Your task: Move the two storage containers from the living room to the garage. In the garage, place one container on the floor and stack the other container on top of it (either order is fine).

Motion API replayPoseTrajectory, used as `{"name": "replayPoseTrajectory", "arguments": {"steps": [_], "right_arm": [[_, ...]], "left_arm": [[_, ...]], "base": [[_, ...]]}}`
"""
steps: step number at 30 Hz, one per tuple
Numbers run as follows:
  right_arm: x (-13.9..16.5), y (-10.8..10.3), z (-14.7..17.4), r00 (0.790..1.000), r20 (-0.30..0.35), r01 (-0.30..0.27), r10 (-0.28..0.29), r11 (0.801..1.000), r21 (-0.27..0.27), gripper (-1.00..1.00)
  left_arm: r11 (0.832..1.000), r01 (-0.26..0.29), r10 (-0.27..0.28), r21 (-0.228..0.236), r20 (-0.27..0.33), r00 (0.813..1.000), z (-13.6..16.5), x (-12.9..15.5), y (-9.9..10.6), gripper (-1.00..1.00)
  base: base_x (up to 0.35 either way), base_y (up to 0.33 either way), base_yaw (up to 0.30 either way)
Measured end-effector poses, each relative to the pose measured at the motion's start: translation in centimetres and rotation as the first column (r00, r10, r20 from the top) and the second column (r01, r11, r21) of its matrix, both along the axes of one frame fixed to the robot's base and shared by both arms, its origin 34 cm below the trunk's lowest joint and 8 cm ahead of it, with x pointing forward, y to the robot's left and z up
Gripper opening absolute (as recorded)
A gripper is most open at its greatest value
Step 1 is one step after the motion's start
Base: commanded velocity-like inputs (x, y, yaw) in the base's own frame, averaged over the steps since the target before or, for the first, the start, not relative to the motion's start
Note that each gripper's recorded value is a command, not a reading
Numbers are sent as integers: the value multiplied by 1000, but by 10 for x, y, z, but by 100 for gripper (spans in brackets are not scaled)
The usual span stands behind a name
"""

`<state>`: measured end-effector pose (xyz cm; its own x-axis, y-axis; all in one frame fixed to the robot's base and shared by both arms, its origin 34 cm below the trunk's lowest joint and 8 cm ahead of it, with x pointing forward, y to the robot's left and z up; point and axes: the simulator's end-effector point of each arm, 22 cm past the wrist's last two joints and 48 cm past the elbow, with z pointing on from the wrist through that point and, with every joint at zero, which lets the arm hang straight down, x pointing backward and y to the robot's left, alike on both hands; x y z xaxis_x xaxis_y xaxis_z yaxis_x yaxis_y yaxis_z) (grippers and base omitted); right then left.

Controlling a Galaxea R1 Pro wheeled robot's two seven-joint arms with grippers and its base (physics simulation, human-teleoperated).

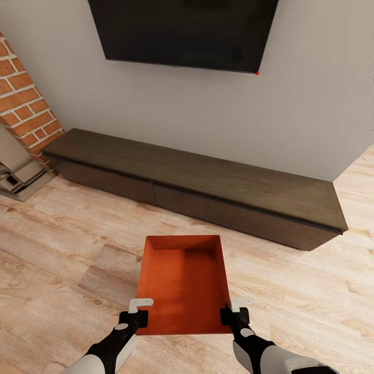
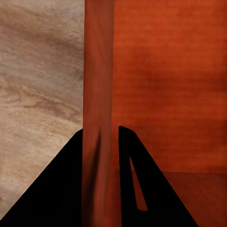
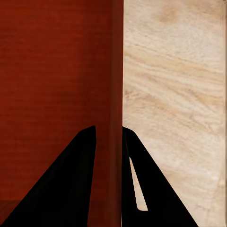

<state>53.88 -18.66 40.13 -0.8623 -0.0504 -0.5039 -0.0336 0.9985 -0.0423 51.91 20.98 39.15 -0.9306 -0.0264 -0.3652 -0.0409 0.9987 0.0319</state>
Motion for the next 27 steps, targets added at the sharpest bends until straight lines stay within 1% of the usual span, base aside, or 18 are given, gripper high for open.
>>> {"name": "replayPoseTrajectory", "arguments": {"steps": [27], "right_arm": [[1, 1, 45, 1000, -5, 0, 0, 1000, 3, -100]], "left_arm": [[1000, -3, 3, -2, -4, 1000, 45, 0, 1, -100]], "base": [[0, 0, 0]]}}
